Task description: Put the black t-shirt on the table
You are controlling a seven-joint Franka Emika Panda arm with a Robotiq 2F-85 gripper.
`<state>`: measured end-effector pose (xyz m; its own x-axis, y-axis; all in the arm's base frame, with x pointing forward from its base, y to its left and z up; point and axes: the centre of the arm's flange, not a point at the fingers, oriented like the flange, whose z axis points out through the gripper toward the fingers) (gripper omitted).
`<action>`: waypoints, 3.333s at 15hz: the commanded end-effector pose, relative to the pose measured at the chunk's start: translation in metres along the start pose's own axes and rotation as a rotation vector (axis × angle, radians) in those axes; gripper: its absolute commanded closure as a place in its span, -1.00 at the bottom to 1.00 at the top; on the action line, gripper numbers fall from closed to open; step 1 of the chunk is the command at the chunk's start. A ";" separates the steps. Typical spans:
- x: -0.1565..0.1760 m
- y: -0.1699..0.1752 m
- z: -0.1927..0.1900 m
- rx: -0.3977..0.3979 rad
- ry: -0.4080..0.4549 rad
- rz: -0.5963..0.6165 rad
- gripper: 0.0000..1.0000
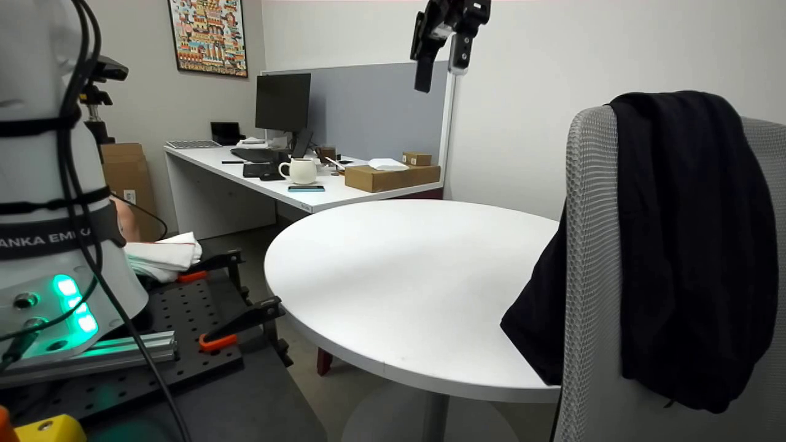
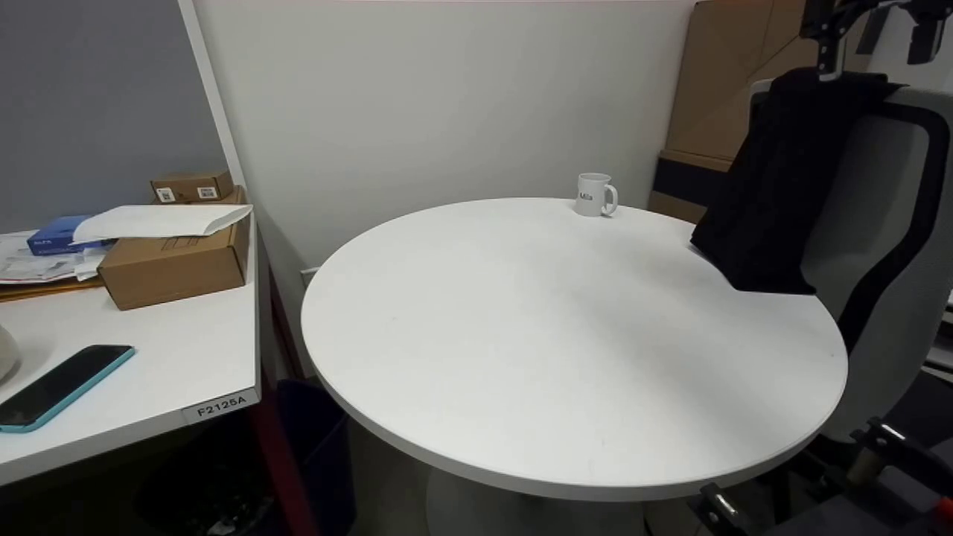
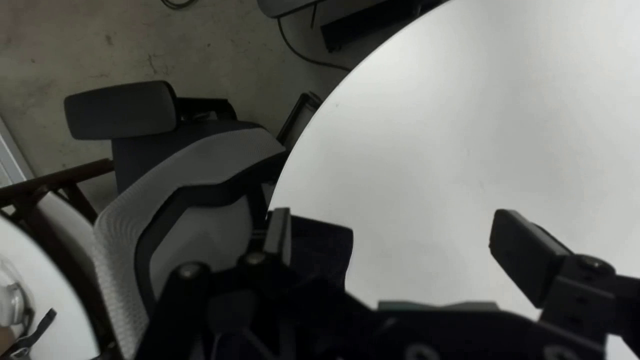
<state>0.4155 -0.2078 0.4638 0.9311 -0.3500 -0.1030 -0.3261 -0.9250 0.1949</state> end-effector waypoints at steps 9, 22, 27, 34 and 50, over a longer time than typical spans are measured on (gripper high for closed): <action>0.071 0.087 -0.034 -0.051 0.218 0.202 -1.00; 0.154 0.147 -0.001 0.099 0.284 0.368 -1.00; 0.182 0.135 0.010 0.118 0.306 0.369 -0.47; 0.195 0.128 0.004 0.111 0.334 0.353 0.57; 0.161 0.117 -0.108 0.124 0.376 0.221 0.86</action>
<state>0.5497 -0.3731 0.5288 0.7996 -0.5261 0.2896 -0.5636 -0.8239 0.0591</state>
